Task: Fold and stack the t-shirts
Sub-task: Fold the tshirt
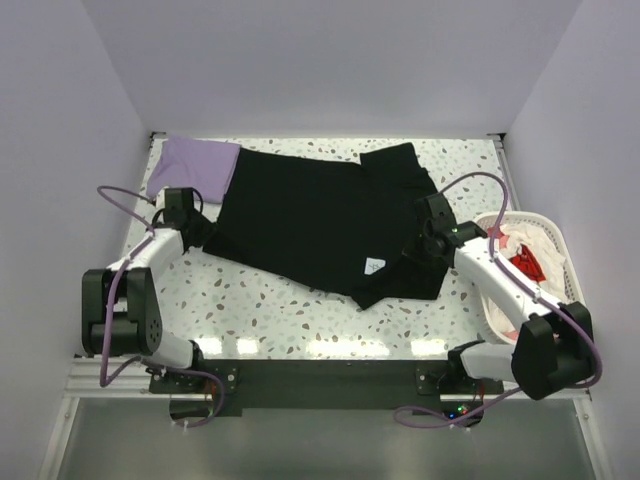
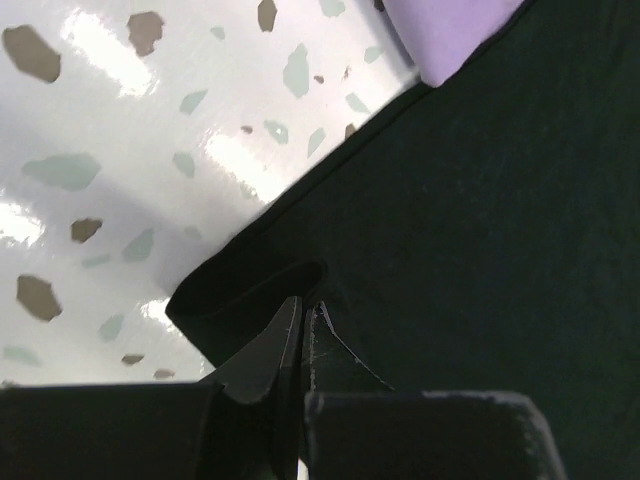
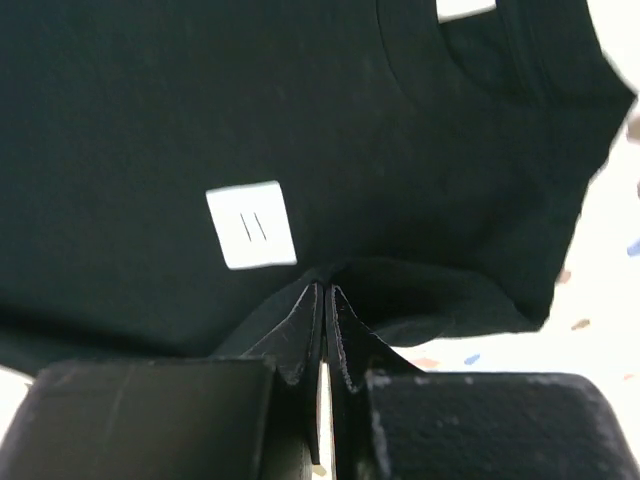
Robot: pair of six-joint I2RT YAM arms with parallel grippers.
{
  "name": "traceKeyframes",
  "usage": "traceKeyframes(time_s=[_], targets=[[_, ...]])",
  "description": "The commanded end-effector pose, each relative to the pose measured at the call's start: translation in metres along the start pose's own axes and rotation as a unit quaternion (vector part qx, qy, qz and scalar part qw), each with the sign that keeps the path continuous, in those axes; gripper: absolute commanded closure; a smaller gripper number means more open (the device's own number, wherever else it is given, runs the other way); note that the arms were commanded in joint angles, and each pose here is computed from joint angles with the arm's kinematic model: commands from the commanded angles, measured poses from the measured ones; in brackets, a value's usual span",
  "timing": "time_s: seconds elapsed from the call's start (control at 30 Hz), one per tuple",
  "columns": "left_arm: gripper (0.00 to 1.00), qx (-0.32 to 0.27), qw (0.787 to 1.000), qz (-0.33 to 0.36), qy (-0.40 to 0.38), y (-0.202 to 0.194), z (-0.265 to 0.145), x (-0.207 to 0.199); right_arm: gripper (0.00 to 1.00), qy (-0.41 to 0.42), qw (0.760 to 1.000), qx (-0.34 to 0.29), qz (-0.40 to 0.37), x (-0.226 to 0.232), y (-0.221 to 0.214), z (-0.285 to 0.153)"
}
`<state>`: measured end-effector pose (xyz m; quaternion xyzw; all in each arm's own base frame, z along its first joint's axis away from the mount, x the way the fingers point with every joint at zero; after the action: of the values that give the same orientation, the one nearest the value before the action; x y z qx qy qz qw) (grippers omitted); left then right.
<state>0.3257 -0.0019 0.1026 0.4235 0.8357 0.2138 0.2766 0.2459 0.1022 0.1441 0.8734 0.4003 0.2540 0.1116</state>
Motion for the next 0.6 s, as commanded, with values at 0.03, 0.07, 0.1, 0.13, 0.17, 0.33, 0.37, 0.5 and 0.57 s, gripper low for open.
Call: traceKeyframes(time_s=[0.03, 0.07, 0.1, 0.13, 0.17, 0.33, 0.37, 0.5, 0.57], targets=[[0.98, -0.035, 0.999, -0.012, 0.002, 0.032, 0.016, -0.016, 1.00, 0.060, 0.998, -0.010, 0.018, 0.026, 0.034, 0.003], [0.98, -0.040, 0.999, -0.013, 0.000, 0.038, 0.017, -0.019, 1.00, 0.059, 0.998, -0.009, 0.022, 0.025, 0.038, 0.007], [0.98, -0.039, 0.999, -0.014, -0.001, 0.039, 0.019, -0.021, 1.00, 0.058, 0.998, -0.013, 0.031, 0.022, 0.046, 0.009], [0.98, -0.032, 0.999, -0.015, 0.003, 0.038, 0.023, -0.020, 1.00, 0.064, 0.997, -0.010, 0.036, 0.024, 0.050, 0.011], [0.98, -0.036, 0.999, -0.016, 0.002, 0.042, 0.024, -0.023, 1.00, 0.065, 0.997, -0.010, 0.039, 0.024, 0.053, 0.012], [0.99, -0.031, 0.999, -0.015, 0.012, 0.045, 0.031, -0.023, 1.00, 0.058, 0.996, -0.007, 0.061, 0.015, 0.068, 0.027], [0.99, -0.033, 0.999, -0.016, 0.013, 0.046, 0.031, -0.024, 1.00, 0.063, 0.996, 0.000, 0.062, 0.014, 0.067, 0.028], [1.00, -0.029, 0.999, -0.016, 0.016, 0.044, 0.034, -0.022, 1.00, 0.066, 0.995, 0.004, 0.070, 0.008, 0.071, 0.032], [1.00, -0.028, 0.999, -0.018, 0.017, 0.043, 0.033, -0.022, 1.00, 0.068, 0.995, 0.001, 0.071, 0.007, 0.074, 0.031]])
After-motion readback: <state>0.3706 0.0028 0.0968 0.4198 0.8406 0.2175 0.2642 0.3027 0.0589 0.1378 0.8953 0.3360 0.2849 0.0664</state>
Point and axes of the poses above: each gripper's point midway between its finger pads, its own z axis out along the fingers, its own x axis along the line the jaws close on, y = z × x, the point moved 5 cm from there along -z, back along the fingers, and after that the axes turned 15 degrees about z, right-handed, at the moved point
